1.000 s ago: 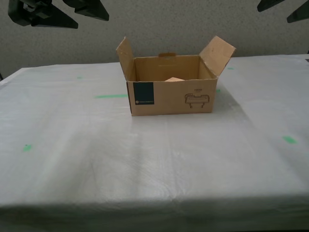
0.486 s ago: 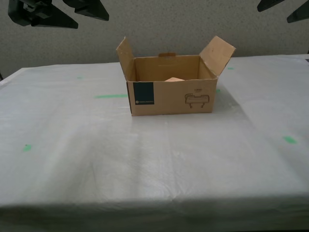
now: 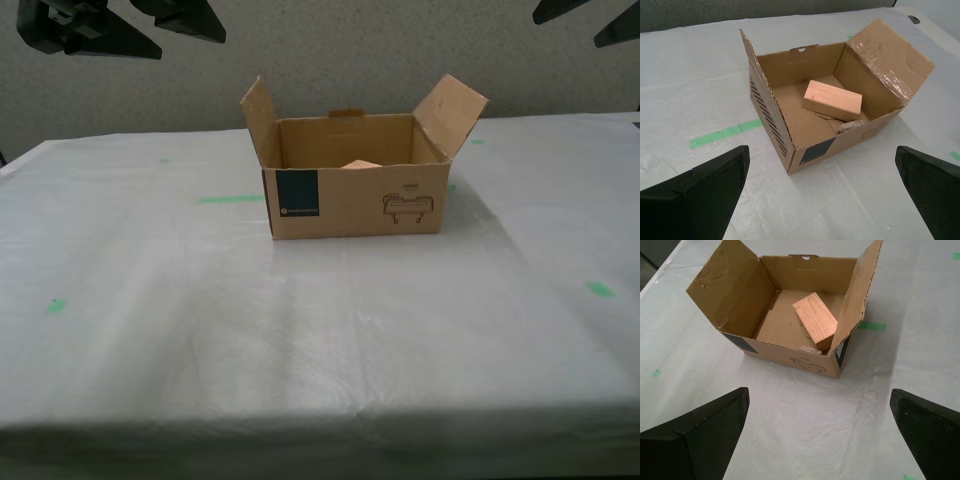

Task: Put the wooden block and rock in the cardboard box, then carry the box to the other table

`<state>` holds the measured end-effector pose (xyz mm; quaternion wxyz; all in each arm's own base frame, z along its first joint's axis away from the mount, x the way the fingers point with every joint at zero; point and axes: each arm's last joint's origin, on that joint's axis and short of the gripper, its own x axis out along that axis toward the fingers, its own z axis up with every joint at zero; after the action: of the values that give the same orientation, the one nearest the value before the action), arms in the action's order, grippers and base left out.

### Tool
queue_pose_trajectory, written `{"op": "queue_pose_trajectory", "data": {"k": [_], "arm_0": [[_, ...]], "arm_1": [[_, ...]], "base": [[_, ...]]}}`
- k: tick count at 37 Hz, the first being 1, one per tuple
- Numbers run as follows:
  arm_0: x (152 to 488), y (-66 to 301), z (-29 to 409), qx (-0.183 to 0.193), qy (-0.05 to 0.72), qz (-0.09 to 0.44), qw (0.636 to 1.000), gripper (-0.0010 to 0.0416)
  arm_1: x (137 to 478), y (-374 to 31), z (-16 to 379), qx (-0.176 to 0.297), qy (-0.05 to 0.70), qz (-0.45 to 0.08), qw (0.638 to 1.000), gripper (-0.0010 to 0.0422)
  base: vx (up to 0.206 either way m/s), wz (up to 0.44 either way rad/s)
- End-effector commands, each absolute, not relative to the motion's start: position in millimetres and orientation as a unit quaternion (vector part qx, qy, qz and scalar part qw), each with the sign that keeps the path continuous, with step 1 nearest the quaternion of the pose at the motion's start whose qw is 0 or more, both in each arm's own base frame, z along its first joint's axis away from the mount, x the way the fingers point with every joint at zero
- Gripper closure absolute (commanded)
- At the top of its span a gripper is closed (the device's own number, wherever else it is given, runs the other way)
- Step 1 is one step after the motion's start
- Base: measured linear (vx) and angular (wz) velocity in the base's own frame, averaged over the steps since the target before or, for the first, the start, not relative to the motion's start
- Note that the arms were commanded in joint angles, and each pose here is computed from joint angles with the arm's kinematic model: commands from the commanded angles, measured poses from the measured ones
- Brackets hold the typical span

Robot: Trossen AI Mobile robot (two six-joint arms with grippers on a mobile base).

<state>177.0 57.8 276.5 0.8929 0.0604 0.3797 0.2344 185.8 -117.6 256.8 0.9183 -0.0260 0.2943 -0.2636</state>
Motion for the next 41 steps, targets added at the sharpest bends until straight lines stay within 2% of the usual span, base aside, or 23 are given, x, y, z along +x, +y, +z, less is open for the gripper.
{"op": "queue_pose_trajectory", "data": {"k": [1, 41], "arm_0": [[177.2, 57.7, 276.9, 0.061, 0.379, 0.234, 0.893, 0.0012], [177.2, 57.7, 276.9, 0.061, 0.379, 0.234, 0.893, 0.0012]], "arm_1": [[185.8, -117.6, 257.0, -0.026, 0.294, -0.263, 0.919, 0.0012], [185.8, -117.6, 257.0, -0.026, 0.294, -0.263, 0.919, 0.0012]], "base": [[0.000, 0.000], [0.000, 0.000]]}}
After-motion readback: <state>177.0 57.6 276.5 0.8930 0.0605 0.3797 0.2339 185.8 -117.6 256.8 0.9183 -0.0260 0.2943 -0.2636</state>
